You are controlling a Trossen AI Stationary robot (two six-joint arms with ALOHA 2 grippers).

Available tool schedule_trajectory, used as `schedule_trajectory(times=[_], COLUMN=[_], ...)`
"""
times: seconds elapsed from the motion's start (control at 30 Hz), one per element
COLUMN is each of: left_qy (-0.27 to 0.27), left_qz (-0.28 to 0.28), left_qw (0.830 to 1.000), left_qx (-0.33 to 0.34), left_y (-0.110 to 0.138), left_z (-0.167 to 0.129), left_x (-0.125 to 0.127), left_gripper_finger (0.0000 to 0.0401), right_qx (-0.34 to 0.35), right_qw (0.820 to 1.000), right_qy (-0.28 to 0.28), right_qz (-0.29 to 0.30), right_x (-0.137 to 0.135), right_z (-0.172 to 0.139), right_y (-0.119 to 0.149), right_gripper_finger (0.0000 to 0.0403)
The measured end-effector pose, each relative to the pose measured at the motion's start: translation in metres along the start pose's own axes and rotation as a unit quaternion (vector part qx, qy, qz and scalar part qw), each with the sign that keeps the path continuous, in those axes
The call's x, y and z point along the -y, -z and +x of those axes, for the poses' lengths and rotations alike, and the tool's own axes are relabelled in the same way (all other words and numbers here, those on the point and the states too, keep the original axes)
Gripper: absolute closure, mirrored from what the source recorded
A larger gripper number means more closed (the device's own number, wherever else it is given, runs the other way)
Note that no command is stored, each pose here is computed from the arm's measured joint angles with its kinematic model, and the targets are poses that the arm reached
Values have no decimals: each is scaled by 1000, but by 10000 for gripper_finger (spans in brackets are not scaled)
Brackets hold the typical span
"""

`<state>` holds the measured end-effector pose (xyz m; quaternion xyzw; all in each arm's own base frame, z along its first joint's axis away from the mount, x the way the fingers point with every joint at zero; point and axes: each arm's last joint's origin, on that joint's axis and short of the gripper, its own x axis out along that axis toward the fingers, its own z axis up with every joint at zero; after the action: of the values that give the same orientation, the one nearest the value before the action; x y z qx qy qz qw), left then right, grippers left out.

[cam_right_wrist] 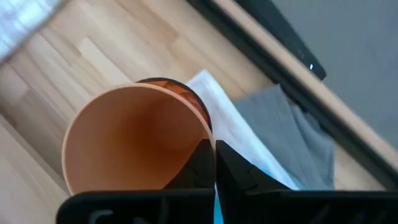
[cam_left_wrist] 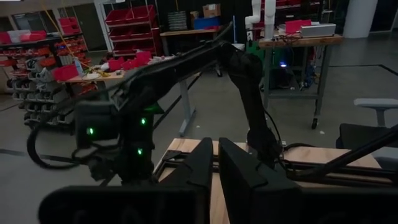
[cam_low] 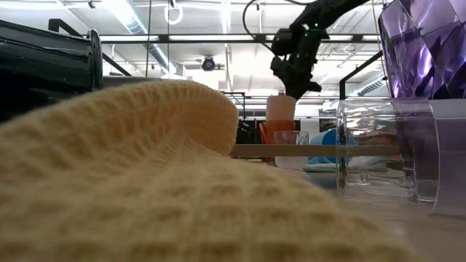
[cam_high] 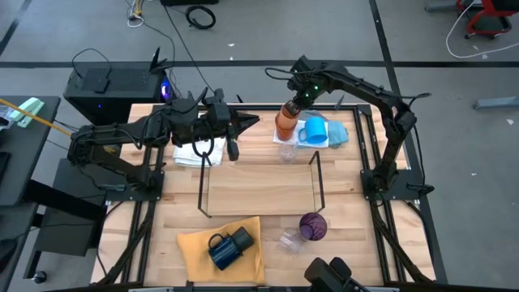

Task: Stack small to large cups/mugs on shelf
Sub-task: Put the top orange cup on the shelf

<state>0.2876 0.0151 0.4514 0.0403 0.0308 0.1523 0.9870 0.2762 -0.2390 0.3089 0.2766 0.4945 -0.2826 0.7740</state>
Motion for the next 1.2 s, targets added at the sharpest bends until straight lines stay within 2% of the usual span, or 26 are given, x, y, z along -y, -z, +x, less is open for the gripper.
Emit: schedule_trajectory(times=[0.17,0.4,0.83,1.2], left_qy=[-1,-1,-1,-1], left_qz=[0,-1,-2,-1], left_qw=[1000,1000,1000,1000], left_qx=[0,0,0,0], left_y=[0,0,0,0], left_z=[0,0,0,0], left_x=[0,0,0,0], left_gripper_finger=[361,371,364,365], right_qx=[22,-19,10,45], right_qw=[1000,1000,1000,998], right_qy=[-3,6,3,-3], right_qz=[-3,-7,-15,-32], right_x=[-2,2,-2,-9], right_z=[-17,-17,-36,-76], right_y=[-7,1,-7,-13], right_gripper_finger=[401,402,403,403])
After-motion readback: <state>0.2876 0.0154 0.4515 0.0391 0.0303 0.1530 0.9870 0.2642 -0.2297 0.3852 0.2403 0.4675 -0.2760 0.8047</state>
